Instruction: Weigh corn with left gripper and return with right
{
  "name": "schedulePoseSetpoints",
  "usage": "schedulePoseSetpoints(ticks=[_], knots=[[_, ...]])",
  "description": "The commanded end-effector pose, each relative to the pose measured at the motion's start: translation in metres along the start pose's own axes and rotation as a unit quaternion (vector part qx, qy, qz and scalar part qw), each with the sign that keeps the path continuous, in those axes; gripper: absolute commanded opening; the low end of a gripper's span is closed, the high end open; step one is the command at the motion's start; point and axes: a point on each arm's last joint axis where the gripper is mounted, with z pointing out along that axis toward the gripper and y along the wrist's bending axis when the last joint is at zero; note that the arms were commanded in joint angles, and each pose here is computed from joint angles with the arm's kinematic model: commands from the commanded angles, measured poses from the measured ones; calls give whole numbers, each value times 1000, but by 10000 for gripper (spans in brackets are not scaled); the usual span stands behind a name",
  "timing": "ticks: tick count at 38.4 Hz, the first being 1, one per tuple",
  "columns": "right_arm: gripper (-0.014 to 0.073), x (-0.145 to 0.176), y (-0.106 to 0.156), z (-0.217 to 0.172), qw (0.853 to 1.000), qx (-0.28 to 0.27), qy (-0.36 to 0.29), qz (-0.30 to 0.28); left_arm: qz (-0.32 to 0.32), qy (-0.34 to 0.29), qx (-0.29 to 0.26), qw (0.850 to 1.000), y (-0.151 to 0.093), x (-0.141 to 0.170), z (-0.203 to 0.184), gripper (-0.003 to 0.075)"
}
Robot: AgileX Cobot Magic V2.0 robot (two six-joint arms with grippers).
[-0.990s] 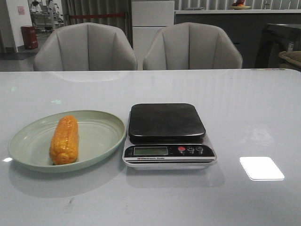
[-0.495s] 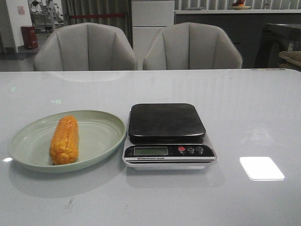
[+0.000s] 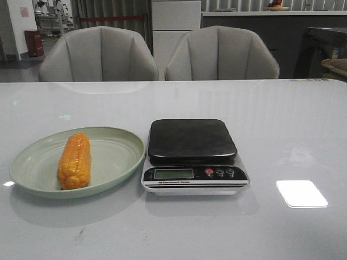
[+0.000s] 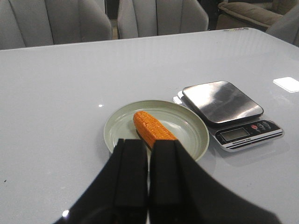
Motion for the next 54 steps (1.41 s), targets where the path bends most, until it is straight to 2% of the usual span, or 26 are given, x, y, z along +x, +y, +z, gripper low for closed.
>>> schedulePoseSetpoints(ticks=[1, 26, 31, 43, 49, 54], knots=[[186, -16, 0, -1, 999, 4, -52, -9, 1, -45, 5, 999, -1, -15, -2, 125], [186, -16, 0, -1, 999, 4, -52, -9, 5, -43, 3, 999, -1, -9, 2, 125], [186, -16, 0, -1, 999, 4, -52, -9, 17, -76, -1, 997, 0, -1, 12, 125], [186, -16, 0, -1, 999, 4, -52, -9, 20, -147, -69, 987, 9, 41, 37, 125], [186, -16, 0, -1, 999, 4, -52, -9, 20, -174, -90, 980, 12, 58, 40, 125], [186, -16, 0, -1, 999, 4, -52, -9, 18, -181, -104, 978, 13, 60, 36, 125]])
